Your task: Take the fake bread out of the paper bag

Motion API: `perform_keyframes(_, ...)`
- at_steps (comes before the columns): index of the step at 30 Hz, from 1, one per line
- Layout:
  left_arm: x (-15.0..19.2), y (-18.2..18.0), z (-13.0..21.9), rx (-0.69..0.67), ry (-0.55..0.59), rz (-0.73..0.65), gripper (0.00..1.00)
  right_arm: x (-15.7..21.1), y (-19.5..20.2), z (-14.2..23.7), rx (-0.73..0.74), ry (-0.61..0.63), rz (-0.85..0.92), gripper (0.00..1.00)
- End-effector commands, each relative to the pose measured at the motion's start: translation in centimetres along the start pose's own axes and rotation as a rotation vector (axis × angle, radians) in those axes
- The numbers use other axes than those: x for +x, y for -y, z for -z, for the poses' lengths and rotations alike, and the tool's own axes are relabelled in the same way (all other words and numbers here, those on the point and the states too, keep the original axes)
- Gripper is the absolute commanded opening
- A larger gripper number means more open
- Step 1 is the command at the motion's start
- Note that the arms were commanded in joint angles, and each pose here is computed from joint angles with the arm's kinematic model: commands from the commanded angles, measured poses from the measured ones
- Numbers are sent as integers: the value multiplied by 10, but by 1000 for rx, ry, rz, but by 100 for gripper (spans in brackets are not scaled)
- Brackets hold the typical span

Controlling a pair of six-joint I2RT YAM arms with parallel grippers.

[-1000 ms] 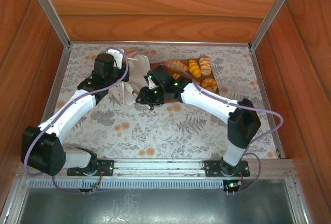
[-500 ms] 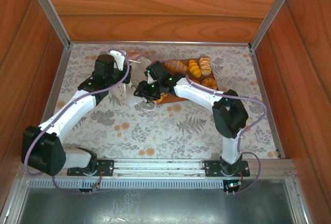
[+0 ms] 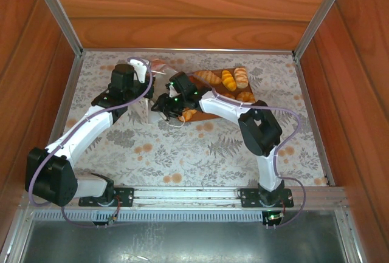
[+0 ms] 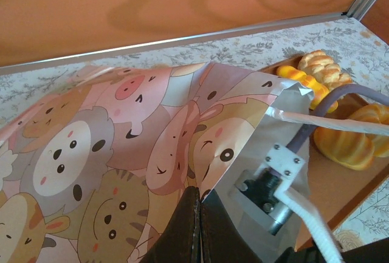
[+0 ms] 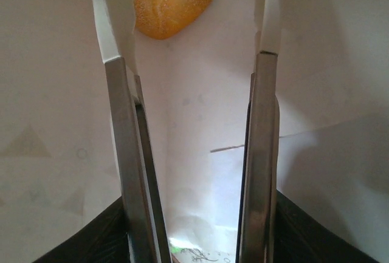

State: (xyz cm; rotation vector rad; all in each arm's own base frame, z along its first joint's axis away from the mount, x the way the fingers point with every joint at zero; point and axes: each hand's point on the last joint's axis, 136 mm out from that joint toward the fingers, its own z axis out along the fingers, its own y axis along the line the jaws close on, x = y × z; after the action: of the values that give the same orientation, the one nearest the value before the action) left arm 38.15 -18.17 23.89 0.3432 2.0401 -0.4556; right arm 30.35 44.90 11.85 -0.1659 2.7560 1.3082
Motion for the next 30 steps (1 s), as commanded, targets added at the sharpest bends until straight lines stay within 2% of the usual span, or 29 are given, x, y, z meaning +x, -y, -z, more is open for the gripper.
perform_keyframes(1, -4, 6, -2, 41, 12, 1, 0, -14, -14, 3, -50, 19, 4, 54)
perform_keyframes(19, -3, 8, -2, 44, 10, -3, 0, -32, -15, -5, -109, 44, -26, 58)
perform_keyframes(22, -2, 7, -2, 43, 9, -2, 0, -33, -13, -8, -98, 42, -30, 51)
perform_keyframes(29, -1, 1, -3, 11, 9, -7, 0, -35, -17, 5, -54, 59, 50, 21)
perform_keyframes(30, 0, 0, -3, 5, 7, -6, 0, -34, -18, 9, -47, 64, 60, 20)
